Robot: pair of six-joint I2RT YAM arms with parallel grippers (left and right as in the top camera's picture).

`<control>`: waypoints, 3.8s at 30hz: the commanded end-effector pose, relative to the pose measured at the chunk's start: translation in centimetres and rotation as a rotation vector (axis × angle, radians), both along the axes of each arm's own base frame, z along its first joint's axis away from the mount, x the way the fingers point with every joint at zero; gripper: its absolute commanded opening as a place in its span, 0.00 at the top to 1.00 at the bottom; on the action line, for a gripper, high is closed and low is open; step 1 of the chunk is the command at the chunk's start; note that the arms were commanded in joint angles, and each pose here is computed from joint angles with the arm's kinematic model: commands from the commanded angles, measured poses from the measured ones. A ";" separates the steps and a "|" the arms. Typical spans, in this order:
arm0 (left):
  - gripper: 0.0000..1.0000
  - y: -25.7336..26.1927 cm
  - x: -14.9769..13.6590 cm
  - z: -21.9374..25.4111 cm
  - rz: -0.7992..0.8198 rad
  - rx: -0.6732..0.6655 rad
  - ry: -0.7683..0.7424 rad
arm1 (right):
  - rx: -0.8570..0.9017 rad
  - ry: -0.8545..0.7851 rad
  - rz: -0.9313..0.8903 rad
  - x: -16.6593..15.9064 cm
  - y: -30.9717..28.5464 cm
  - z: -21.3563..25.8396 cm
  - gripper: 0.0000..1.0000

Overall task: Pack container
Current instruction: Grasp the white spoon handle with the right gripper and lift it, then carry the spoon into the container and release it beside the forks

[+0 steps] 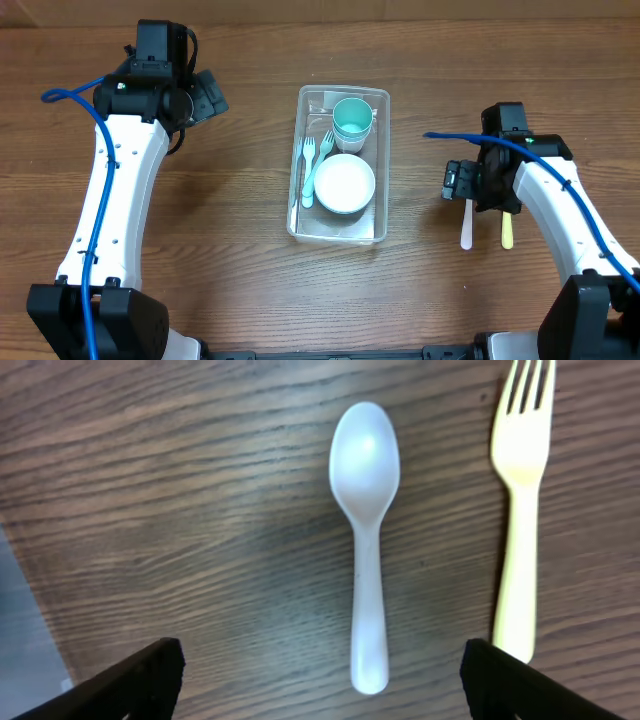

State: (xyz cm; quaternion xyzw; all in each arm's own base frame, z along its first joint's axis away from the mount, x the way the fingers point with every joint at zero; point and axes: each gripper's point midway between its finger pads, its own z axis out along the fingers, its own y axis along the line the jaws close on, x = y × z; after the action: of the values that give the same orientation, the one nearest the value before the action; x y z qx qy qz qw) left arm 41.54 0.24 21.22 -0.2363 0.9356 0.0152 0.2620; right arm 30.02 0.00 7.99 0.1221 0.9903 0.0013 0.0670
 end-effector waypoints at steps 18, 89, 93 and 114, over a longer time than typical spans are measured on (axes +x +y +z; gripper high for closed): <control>0.00 0.1 0.1 0.7 0.010 -0.004 -0.021 | 0.007 0.143 -0.029 0.3 -1.0 -7.5 0.09; 0.00 0.0 0.1 0.7 0.010 -0.004 -0.021 | 0.159 -0.364 0.363 4.9 29.5 6.6 0.94; 0.00 0.0 0.1 0.7 0.010 -0.004 -0.021 | 0.168 -0.377 0.362 5.1 29.8 6.7 0.94; 0.00 0.0 0.1 0.7 0.010 -0.004 -0.021 | -0.054 -0.453 -0.126 1.3 4.3 19.1 0.00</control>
State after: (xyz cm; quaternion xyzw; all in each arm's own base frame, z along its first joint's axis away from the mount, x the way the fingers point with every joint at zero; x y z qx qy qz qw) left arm 41.54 0.24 21.23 -0.2363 0.9355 0.0152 0.2621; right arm 32.80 11.92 22.56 0.0930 0.9660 0.0241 0.2399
